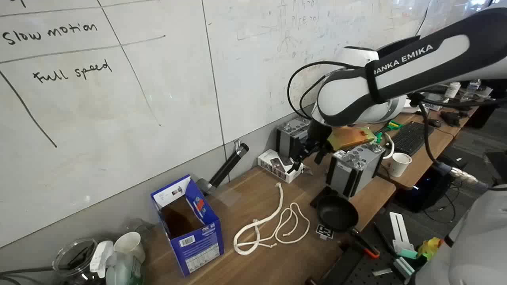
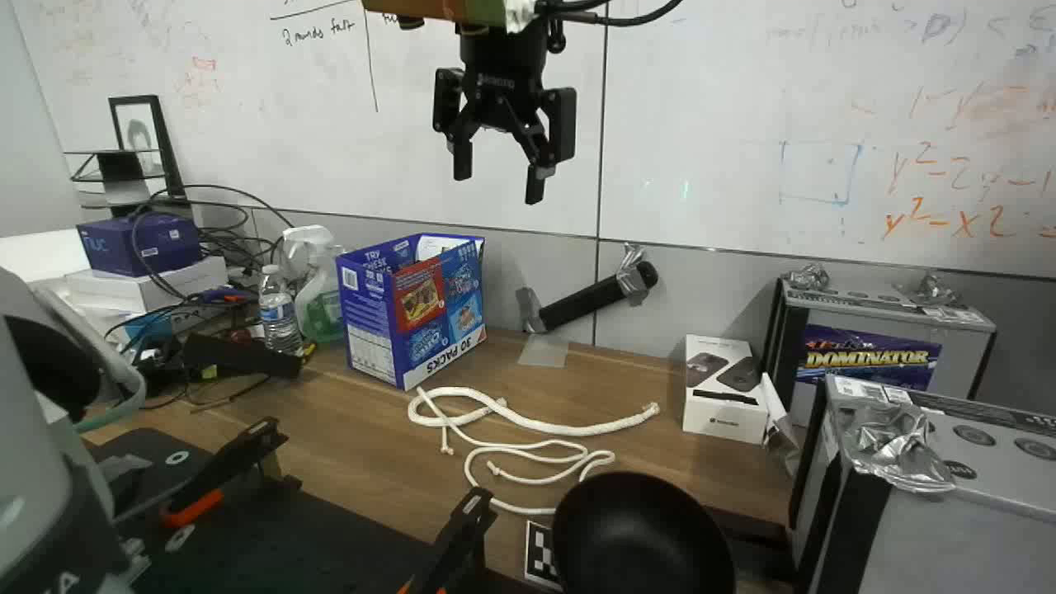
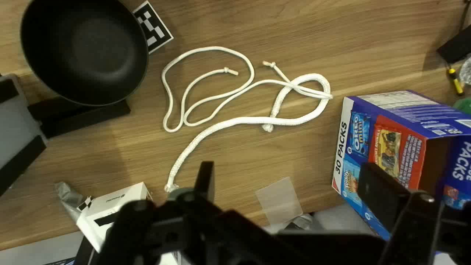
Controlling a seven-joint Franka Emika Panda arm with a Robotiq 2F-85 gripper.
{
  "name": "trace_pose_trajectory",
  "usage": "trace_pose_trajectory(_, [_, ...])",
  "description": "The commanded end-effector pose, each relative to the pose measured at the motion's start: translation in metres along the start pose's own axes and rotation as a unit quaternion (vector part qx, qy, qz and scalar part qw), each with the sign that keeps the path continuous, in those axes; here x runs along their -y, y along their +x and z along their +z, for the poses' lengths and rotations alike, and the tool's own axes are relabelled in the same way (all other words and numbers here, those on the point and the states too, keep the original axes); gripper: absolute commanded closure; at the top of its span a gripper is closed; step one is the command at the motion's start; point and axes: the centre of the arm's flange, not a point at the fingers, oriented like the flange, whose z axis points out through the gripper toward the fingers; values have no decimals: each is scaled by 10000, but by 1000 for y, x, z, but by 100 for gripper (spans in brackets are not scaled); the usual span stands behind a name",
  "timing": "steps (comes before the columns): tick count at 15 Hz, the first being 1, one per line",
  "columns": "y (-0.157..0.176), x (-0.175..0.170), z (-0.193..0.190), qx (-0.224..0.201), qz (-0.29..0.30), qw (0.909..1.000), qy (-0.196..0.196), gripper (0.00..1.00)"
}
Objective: Put the white ropes in the carton box
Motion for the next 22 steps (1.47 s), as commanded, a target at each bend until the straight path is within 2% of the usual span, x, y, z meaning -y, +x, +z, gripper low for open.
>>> trace_pose_trajectory(1, [1,0,-1,-16,-2,10000,1,0])
trace_pose_trajectory(7, [2,-1,0,-44,-4,10000,-21,0])
trace_pose_trajectory(14, [6,-12,50,-211,630,9975,-228,0])
trace_pose_trajectory(19, [16,-17,109,-502,1404,9866,-669,0])
trace_pose_trajectory(22, [15,-26,152,-564,1741,9767,-1120,0])
